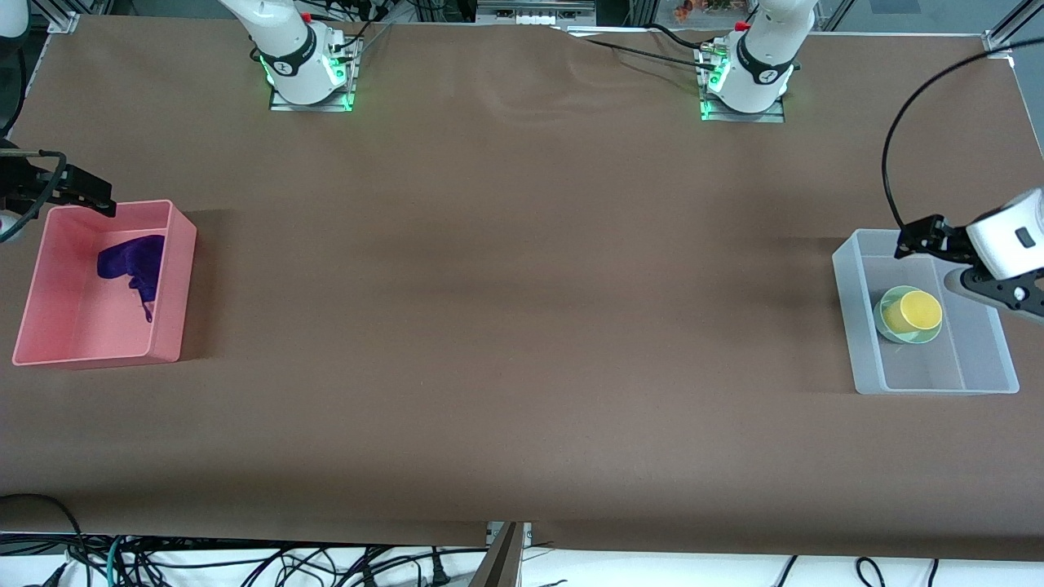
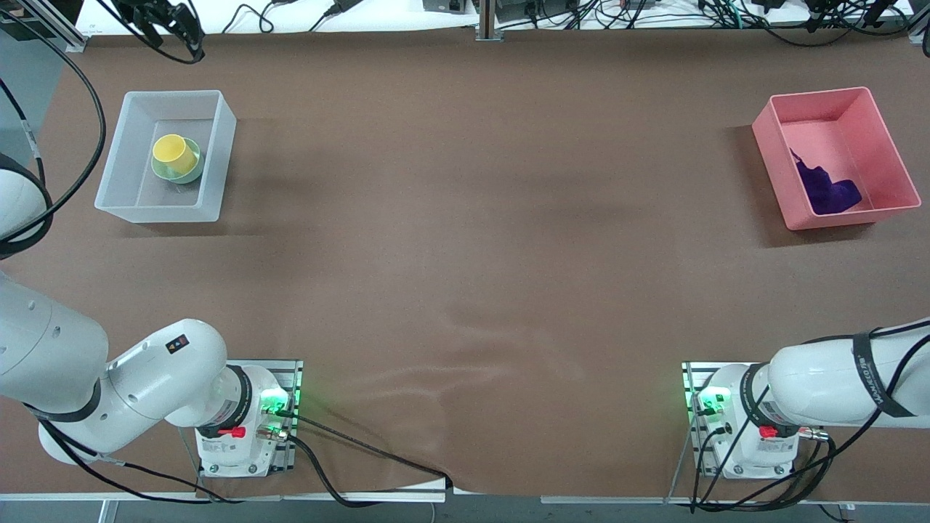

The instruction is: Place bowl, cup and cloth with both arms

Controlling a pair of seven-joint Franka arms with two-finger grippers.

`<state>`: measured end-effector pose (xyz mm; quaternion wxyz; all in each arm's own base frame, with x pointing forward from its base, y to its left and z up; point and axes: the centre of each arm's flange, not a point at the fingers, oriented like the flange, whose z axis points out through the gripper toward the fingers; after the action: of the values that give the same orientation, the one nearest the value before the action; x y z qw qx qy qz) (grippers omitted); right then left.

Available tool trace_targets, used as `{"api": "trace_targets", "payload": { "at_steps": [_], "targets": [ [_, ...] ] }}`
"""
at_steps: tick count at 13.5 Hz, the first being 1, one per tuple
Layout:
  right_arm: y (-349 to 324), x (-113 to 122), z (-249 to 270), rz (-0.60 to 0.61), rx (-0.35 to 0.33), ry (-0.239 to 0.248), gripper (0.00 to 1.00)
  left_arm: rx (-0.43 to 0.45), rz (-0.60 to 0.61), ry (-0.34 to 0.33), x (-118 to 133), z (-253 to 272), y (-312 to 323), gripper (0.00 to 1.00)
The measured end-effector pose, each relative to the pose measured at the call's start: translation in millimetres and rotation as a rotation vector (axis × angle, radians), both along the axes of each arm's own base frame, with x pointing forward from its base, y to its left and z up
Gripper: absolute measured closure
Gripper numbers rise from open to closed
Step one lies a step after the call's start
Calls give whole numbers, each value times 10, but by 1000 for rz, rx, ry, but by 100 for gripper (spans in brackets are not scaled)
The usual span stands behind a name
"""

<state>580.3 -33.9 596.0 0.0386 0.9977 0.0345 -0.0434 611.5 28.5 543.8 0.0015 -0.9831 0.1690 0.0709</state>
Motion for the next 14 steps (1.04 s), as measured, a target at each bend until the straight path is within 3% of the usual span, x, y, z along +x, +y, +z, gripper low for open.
{"api": "trace_targets", "payload": {
  "at_steps": [4, 6, 10, 14],
  "targets": [
    [-5, 0, 1, -1, 0, 0, 0, -59, 110, -47, -224, 485, -229, 0],
    [-10, 0, -1, -5, 11, -1, 0, -44, 141, -68, -426, 702, -295, 0],
    [-22, -1, -1, -8, 17, -1, 0, -19, 234, -97, -750, 424, -616, 0],
    [-23, 0, -2, -8, 18, -1, 0, 33, 214, -93, -777, 306, -637, 0]
  ]
}}
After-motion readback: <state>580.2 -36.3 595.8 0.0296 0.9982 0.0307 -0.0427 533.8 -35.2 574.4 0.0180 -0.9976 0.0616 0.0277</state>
